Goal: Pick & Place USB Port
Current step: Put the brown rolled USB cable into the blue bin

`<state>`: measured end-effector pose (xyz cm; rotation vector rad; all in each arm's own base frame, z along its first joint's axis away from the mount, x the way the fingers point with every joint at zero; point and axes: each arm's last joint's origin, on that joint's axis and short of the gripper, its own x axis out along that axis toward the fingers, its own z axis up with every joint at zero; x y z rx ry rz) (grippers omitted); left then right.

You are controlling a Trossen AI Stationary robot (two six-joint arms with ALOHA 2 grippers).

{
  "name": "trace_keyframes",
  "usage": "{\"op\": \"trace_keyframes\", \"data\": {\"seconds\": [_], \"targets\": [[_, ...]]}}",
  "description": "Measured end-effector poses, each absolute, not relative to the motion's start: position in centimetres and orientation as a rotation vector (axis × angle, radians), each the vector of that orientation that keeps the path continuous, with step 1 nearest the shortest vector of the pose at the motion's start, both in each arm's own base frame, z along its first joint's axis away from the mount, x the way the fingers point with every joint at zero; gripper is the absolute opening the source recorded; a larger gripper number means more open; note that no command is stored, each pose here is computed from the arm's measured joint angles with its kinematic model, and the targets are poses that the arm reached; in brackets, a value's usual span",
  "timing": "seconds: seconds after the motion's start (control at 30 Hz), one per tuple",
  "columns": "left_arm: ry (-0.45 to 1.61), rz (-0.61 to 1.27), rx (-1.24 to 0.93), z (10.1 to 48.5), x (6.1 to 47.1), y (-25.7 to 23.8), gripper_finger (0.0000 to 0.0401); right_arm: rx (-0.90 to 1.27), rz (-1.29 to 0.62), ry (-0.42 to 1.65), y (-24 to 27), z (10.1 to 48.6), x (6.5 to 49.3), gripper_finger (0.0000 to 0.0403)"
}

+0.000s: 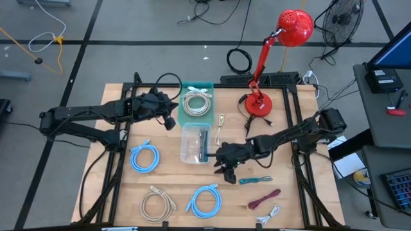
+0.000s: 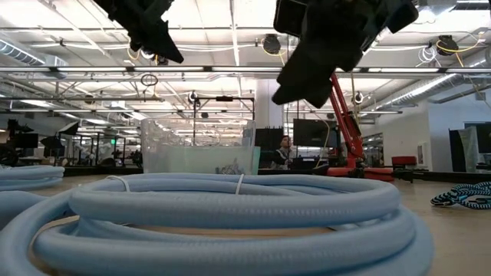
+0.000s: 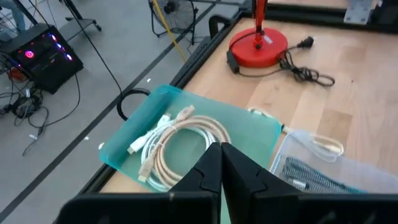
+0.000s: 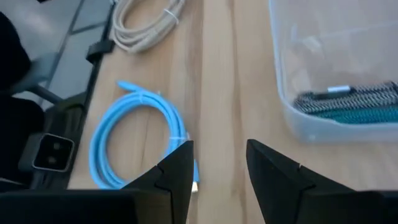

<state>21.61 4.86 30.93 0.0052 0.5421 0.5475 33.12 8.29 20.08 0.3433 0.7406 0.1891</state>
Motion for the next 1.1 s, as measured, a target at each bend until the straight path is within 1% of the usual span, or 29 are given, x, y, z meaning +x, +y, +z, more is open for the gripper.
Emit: {"op": "trace_keyframes", "data": {"seconds": [0.17,0.4,0.5,0.6,0.73,0.8,0.93,1.03,1.1], "targets": [[0.652,0.553,-0.026,30.3,20.4,4.6,0.0020,0.320,0.180,0.700,8.1,20.3,33.4,0.0139],[0.935,0.747,-0.346,27.9,17.4,4.2,0.0021,0.117,0.068,0.671,7.5,20.3,33.3,0.0139],[1.082,0.760,-0.388,27.1,16.3,3.2,0.0021,0.031,0.008,0.661,7.3,20.3,33.3,0.0139],[1.211,0.709,-0.338,26.7,15.7,2.2,0.0021,-0.031,-0.041,0.658,7.1,20.2,33.3,0.0139],[1.298,0.620,-0.278,25.6,15.4,1.2,0.0021,-0.045,-0.058,0.688,6.6,19.3,32.9,0.0139],[1.331,0.566,-0.279,24.5,15.3,0.8,0.0021,-0.040,-0.067,0.700,6.3,18.9,32.6,0.0139],[1.460,0.436,-0.305,20.8,14.7,0.0,0.0025,-0.010,-0.094,0.721,5.7,17.9,32.2,0.0139],[1.537,0.377,-0.341,18.6,14.1,-0.3,0.0048,0.013,-0.114,0.728,5.3,17.6,32.1,0.0139],[1.567,0.338,-0.387,18.4,14.2,-0.5,0.0076,0.021,-0.121,0.722,5.1,17.7,32.1,0.0139]]}}
